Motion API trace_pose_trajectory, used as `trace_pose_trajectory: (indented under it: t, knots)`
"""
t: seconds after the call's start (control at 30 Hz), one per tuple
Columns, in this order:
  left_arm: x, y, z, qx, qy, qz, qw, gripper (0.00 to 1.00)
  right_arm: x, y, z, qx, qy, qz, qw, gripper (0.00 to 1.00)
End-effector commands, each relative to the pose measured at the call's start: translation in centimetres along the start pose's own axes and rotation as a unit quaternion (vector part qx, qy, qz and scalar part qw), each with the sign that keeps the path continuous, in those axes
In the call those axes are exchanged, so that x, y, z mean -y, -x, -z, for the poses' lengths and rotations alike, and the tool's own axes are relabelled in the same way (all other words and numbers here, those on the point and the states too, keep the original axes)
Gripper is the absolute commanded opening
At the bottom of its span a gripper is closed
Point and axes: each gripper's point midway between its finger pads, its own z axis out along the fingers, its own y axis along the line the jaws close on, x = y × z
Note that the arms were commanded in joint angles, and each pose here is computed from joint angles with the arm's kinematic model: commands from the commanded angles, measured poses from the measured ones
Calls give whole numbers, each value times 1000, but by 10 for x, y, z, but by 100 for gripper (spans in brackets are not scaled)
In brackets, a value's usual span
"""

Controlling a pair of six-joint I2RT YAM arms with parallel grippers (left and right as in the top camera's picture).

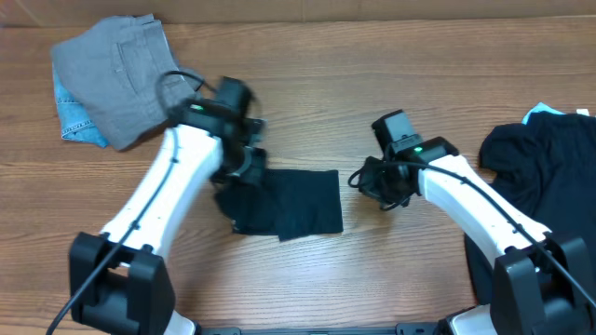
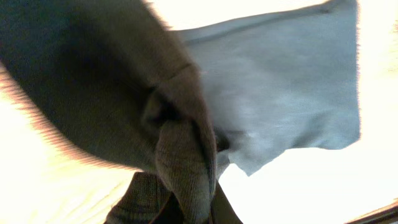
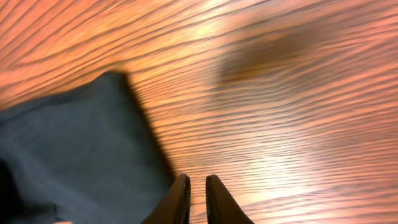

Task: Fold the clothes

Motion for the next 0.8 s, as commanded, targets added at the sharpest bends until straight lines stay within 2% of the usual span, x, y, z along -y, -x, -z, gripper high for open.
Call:
trace_pose_trajectory:
  t: [0.0, 0.3, 0.33, 0.4, 0.43, 0.47, 0.6, 0.77]
  knots:
    - [31, 4, -2, 19, 12, -1, 1000, 4, 5, 16, 13, 24, 3, 2, 1000, 13]
    - [90, 0, -42, 15, 4, -12, 1000, 4, 37, 34, 19, 34, -21, -37, 998, 13]
    - [94, 1, -48, 13, 4, -11, 1000, 7, 38, 35, 19, 35, -22, -38, 998, 13]
    - [100, -1, -58, 6, 6, -12, 1000, 22, 39, 35, 19, 35, -22, -38, 998, 13]
    - [101, -2, -64, 1, 8, -10, 1000, 35, 39, 35, 19, 34, -22, -38, 998, 13]
    - [102, -4, -68, -4, 10, -9, 1000, 40, 39, 35, 19, 34, -23, -39, 998, 13]
    - [100, -6, -72, -13, 14, -6, 1000, 43, 39, 34, 19, 31, -23, -25, 999, 13]
    - [92, 4, -48, -11, 19, 11, 1000, 44, 29, 31, 19, 21, 4, 35, 999, 13]
